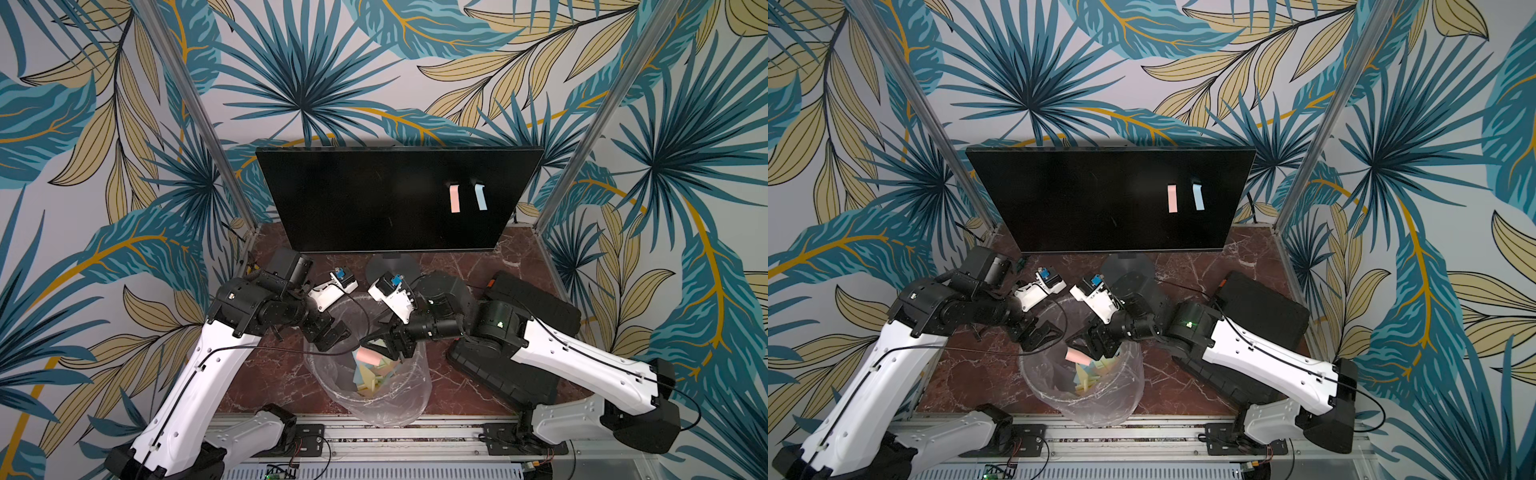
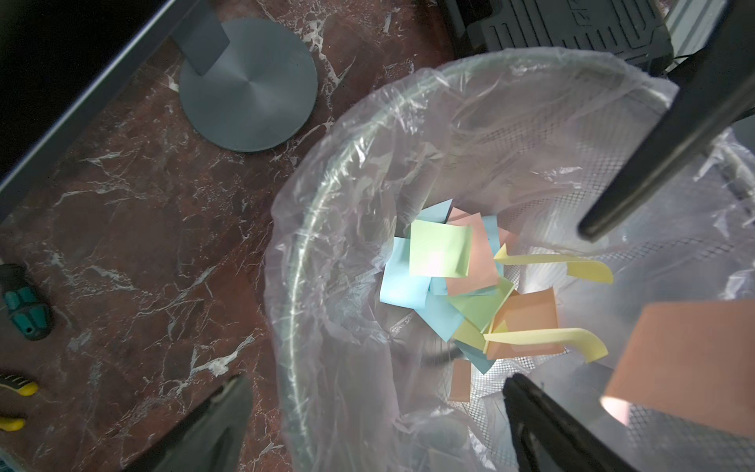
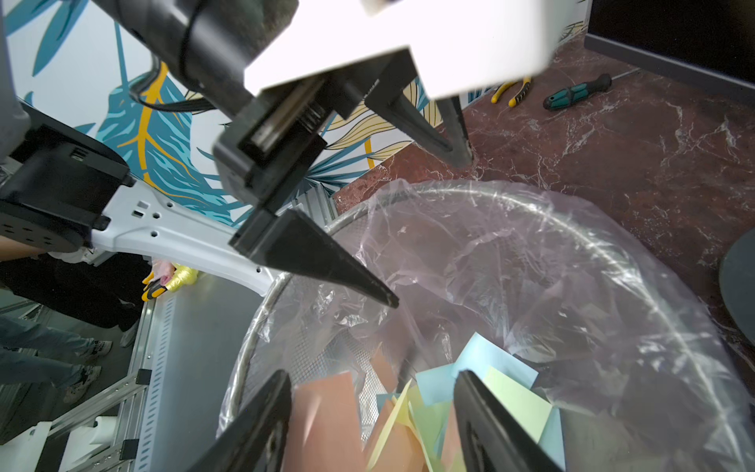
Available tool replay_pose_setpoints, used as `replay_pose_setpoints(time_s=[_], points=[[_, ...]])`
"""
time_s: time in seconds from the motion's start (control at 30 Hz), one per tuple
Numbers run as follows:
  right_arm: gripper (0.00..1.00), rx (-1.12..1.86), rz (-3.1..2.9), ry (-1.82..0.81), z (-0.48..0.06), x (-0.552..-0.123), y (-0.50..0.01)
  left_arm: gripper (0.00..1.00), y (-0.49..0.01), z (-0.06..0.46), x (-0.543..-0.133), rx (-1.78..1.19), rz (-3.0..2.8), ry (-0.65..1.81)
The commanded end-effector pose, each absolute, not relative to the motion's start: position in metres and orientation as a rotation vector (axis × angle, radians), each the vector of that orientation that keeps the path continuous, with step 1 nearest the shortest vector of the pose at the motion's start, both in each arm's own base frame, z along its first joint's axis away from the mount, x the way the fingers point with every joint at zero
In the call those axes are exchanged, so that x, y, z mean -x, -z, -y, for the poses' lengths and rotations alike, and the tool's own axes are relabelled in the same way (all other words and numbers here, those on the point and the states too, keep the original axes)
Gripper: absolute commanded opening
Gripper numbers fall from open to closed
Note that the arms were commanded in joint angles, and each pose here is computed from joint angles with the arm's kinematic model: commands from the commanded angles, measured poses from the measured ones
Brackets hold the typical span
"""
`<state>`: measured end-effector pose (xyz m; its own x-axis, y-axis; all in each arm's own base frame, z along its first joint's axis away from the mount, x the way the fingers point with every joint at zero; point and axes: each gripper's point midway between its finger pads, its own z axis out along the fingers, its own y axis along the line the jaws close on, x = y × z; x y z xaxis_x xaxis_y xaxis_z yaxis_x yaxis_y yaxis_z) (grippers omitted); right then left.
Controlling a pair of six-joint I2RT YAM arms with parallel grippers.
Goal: Remove the sticky note from the monitor
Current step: Place the sticky note in the trash bin, then tear off the sticky note from the monitor.
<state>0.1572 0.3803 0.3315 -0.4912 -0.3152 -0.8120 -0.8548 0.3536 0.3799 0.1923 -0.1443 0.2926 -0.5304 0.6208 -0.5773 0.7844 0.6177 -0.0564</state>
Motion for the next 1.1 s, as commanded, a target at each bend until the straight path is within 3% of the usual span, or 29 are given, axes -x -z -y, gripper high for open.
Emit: replay_pose_setpoints(time_s=[0.0, 0.3, 0.47, 0.8, 1.07], points=[[0.67, 0.976, -1.976, -1.104, -0.375, -0.16, -0.336, 1.0, -0.294, 0.144, -0.196, -1.087, -2.317, 0.406], [0.67, 0.979, -2.008, -1.118, -0.385, -0.165, -0.327, 1.0, -0.306, 0.148, -0.188, -1.104, -2.28, 0.456], [0.68, 0.836, -1.979, -1.057, -0.366, -0.184, -0.348, 0.99, -0.301, 0.13, -0.213, -1.022, -2.299, 0.26], [0.65, 0.325, -1.991, -0.926, -0.264, -0.249, -0.376, 0.93, -0.268, 0.116, -0.229, -0.986, -2.381, 0.116], [0.66, -0.072, -1.918, -0.853, -0.176, -0.281, -0.393, 0.81, -0.253, 0.119, -0.232, -0.98, -2.416, 0.136]])
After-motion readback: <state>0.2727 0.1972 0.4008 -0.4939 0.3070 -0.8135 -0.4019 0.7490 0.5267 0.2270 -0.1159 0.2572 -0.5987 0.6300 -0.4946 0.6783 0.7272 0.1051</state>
